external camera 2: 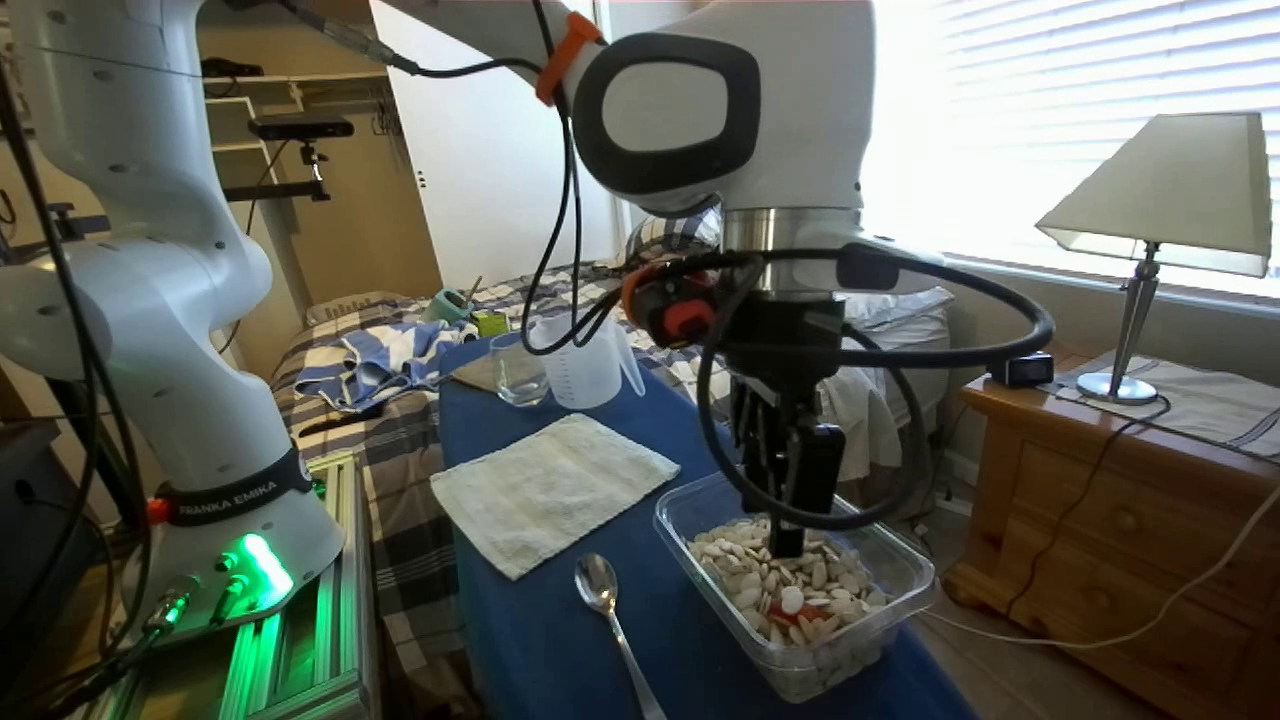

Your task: Put some of the contents of the clear lunchbox on the right onto the silver spoon

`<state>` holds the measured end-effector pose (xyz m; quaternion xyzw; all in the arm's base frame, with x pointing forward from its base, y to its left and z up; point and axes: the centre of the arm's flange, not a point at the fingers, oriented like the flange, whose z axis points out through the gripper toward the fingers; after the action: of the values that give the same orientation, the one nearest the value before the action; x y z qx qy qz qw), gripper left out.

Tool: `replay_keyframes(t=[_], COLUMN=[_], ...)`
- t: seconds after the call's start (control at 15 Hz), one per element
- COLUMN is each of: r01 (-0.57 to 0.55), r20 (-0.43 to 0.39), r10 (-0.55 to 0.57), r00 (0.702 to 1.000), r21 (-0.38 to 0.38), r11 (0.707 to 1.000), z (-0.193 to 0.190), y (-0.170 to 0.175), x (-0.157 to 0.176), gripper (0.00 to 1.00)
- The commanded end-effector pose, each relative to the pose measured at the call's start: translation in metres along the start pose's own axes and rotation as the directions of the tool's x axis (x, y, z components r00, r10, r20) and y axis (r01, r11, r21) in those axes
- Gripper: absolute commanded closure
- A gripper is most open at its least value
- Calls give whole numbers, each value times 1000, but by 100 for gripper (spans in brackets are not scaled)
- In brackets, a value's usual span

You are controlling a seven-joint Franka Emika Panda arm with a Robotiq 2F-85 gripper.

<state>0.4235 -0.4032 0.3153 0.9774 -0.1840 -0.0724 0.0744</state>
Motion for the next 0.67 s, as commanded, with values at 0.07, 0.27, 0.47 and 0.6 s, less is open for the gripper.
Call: replay_keyframes(t=[0.07,0.27,0.47,0.6], r01=[8,10,9,9], r20=[-65,-75,-74,-76], r10=[-8,-10,-9,-9], r00=[998,997,997,997], r21=[-6,-2,5,7], r11=[1000,1000,1000,1000], z=[20,32,42,45], y=[1,0,-1,-1], x=[-2,-1,-1,0], gripper=[2,0,26,31])
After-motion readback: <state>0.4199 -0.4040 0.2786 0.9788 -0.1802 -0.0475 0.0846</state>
